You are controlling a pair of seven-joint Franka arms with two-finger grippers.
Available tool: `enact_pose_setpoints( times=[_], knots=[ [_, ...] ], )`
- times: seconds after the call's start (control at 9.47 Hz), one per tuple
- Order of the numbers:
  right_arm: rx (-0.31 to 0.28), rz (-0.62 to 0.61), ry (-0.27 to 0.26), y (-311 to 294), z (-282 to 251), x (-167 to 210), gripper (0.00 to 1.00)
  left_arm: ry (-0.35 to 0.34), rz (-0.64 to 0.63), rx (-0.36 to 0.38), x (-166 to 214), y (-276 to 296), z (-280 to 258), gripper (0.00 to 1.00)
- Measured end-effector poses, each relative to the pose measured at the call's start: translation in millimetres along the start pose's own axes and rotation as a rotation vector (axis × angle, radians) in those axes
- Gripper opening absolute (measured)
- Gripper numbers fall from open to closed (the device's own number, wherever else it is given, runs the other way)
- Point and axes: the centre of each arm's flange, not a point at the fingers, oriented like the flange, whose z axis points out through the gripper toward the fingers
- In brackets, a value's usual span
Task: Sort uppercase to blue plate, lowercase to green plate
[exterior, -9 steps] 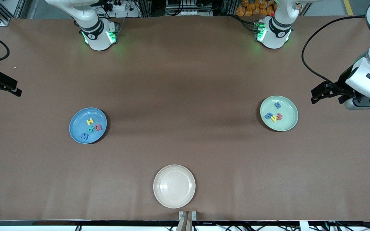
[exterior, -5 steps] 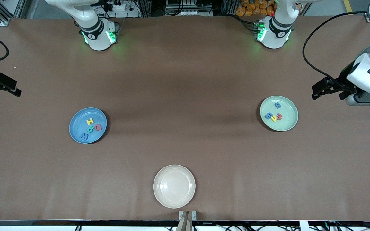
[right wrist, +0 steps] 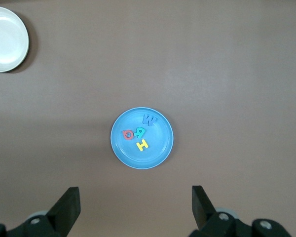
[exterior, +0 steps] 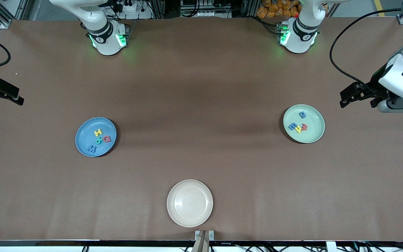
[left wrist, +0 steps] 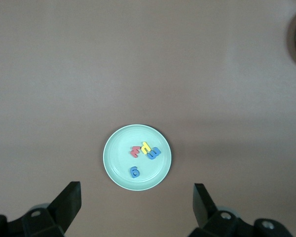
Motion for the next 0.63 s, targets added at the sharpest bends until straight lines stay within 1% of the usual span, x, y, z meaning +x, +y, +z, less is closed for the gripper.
enact_pose_setpoints(
  times=[0.63],
  knots=[
    [0.000,0.000,0.000,0.0,0.0,0.0,1.00,-0.002,-0.003,0.001,0.0,-1.9,0.2,1.00]
  ],
)
